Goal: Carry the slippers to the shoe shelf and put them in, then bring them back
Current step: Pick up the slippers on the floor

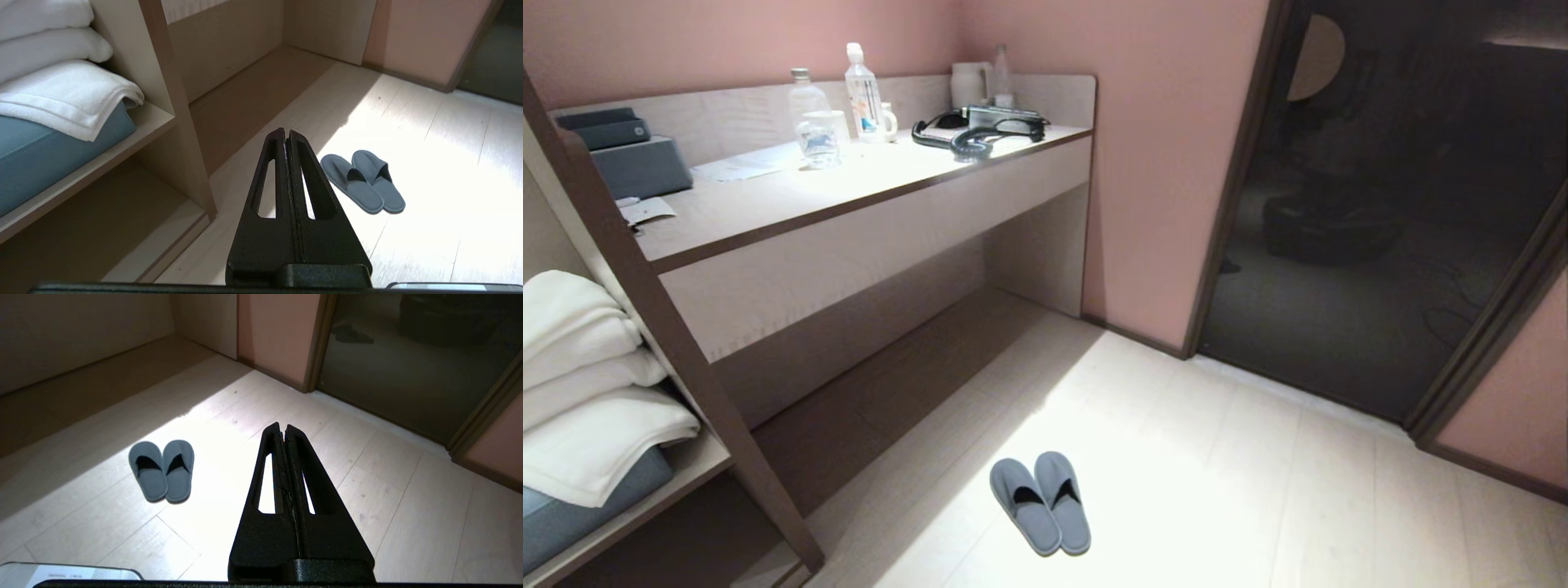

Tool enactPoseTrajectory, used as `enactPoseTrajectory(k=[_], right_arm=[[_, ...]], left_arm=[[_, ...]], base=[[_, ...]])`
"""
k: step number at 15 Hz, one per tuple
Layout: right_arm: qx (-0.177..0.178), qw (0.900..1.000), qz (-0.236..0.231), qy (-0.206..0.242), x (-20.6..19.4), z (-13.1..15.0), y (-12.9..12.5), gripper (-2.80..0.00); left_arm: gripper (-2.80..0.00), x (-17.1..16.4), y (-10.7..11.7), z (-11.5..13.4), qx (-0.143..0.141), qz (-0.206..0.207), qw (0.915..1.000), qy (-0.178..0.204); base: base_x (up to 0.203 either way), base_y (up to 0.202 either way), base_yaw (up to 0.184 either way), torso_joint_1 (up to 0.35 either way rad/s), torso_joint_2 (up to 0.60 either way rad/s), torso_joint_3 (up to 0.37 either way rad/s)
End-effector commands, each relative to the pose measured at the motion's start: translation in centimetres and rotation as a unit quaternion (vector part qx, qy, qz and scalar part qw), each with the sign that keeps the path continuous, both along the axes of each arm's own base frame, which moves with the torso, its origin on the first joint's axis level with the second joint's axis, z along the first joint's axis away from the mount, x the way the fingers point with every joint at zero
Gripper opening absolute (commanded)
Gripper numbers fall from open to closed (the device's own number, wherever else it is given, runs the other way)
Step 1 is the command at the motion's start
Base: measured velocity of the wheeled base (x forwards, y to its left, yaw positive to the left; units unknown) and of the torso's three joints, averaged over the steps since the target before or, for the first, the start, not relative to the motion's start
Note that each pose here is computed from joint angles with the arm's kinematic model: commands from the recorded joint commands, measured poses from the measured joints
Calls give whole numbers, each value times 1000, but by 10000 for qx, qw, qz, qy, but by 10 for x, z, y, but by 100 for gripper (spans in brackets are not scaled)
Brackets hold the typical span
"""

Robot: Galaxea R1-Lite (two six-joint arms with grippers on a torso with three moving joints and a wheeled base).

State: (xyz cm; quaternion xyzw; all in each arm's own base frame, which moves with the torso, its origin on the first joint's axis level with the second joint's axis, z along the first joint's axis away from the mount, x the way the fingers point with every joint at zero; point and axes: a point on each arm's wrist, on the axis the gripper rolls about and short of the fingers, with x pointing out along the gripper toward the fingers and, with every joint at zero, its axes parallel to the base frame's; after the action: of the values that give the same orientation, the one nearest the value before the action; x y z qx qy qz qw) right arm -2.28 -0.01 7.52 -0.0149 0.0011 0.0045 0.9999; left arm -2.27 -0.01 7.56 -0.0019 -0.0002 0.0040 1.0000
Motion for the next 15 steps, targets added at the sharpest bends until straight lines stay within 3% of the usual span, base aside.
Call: enactPoseTrajectory(k=[1,15], right_arm=[[-2,10000,4,-4,0,0,0,-280],[18,10000,9,-4,0,0,0,-280]], left_arm=[[-280,0,0,0,-4,6,10000,2],[-280,0,0,0,3,-10,10000,25]], base=[[0,0,0,2,-2,-198],[0,0,0,3,2,-199]])
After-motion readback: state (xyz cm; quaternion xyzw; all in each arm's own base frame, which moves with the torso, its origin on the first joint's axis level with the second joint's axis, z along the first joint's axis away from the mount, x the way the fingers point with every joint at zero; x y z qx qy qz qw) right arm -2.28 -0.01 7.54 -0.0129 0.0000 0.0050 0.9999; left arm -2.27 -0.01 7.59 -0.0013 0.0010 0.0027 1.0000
